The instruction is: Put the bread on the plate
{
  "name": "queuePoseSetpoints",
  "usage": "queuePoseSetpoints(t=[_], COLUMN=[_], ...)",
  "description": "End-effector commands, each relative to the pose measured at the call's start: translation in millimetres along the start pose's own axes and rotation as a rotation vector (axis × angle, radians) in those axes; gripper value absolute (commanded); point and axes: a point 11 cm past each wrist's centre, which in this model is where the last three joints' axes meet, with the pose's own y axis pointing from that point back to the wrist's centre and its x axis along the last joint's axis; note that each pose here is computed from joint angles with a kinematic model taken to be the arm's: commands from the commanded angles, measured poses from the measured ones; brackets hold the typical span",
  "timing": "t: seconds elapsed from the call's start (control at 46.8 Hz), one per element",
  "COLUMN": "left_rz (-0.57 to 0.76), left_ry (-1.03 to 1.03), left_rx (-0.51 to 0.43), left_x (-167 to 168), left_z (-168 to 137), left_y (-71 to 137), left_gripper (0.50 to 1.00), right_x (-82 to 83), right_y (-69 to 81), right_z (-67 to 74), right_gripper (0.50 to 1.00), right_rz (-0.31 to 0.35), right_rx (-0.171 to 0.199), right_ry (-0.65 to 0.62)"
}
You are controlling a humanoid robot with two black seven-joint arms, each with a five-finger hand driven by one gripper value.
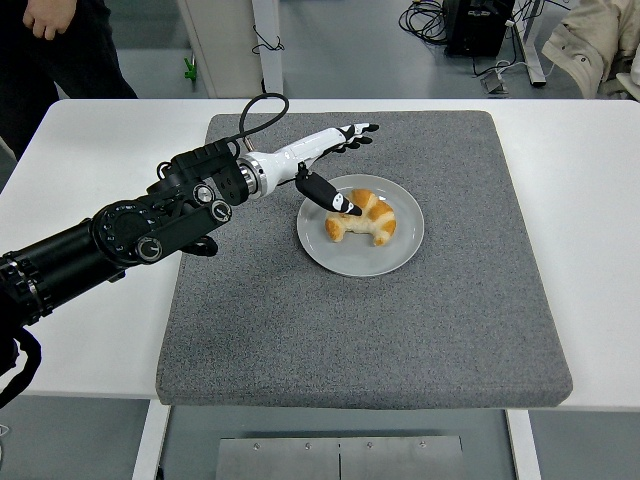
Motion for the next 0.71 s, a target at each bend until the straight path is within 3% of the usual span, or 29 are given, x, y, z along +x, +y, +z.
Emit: queuePoseSetpoints(t=[0.0, 0.385, 0.684], left_rz=[0.030, 0.204, 0.374], left_ry=[0.096, 0.404, 0.608], left_rx=[-0.019, -0.072, -0.037], left_x=[8.1, 47.1, 73.9], left_z=[3.1, -17.1, -44.4], left_y=[1.0, 23.4, 39.5], left_gripper=[0.969, 0.969, 0.969], right_x=[0.0, 0.0, 0.0], right_y=[0.0, 0.0, 0.0], right_z=[0.0, 0.0, 0.0], right_gripper=[1.000, 1.000, 1.000], right_rz=[0.000, 0.000, 0.000], right_rx=[0.000, 0.000, 0.000], right_ry=[0.000, 0.000, 0.000])
